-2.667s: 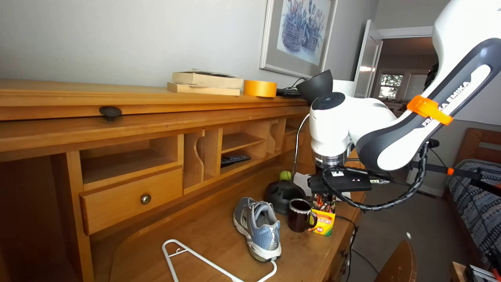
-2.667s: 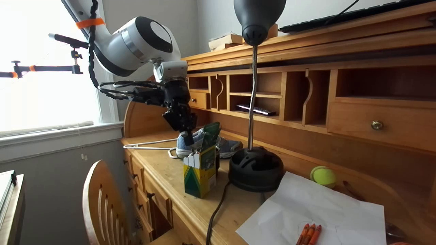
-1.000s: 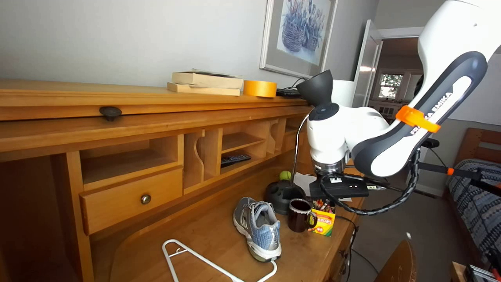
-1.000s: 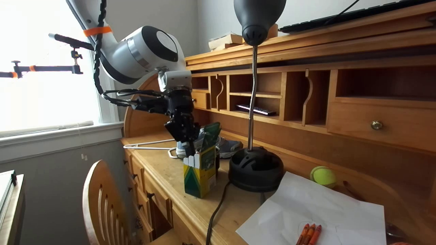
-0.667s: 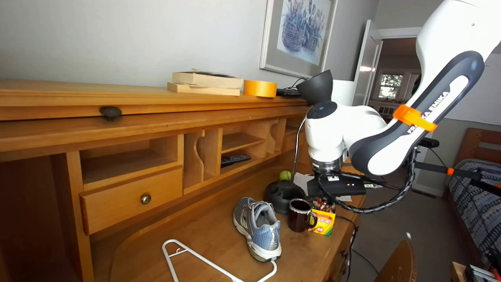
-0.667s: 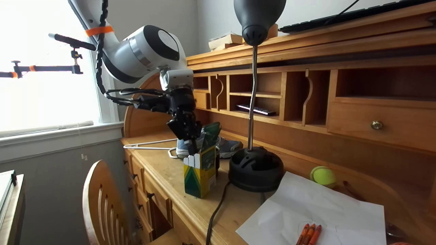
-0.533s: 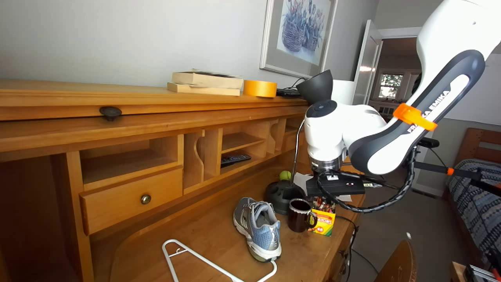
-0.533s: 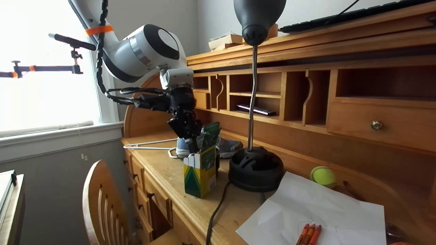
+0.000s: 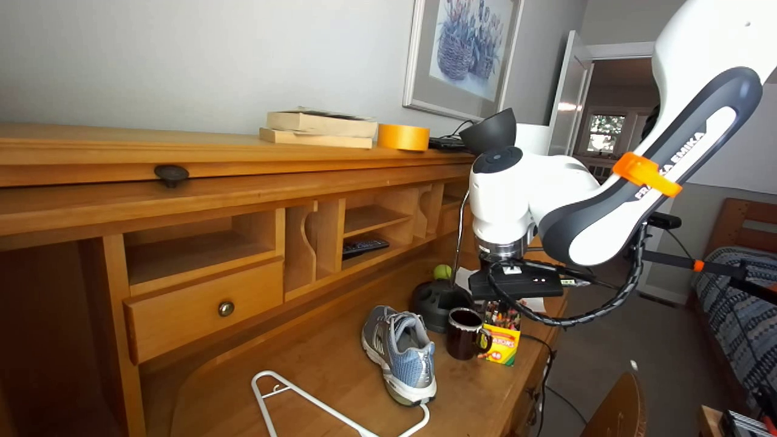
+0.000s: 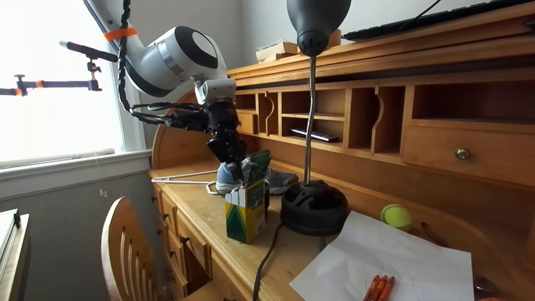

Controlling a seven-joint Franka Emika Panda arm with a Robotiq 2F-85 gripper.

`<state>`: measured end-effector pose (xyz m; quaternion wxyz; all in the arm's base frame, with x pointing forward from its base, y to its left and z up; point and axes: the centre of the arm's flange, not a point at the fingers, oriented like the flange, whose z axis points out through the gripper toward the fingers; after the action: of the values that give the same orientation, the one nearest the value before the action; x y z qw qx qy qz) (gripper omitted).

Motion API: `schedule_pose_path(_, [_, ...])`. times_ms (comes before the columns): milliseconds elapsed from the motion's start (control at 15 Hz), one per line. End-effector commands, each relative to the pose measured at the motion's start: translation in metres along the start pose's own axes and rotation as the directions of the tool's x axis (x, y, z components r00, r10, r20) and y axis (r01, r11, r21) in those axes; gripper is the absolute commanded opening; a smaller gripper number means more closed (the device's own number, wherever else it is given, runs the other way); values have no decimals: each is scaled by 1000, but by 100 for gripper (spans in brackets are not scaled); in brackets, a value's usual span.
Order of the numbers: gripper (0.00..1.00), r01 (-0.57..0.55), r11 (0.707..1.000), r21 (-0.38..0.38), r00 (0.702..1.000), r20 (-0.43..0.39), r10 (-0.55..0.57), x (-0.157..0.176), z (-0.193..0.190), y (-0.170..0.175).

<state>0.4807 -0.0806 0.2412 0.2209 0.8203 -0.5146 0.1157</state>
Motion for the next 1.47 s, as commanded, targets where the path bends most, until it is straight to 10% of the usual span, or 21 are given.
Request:
schedule_pose_path(0, [0,-4,1000,21,1000,4,4,0,-7,2])
schedule_pose_path(1400, [0,-4,1000,20,1000,3,4,-9,-10,11])
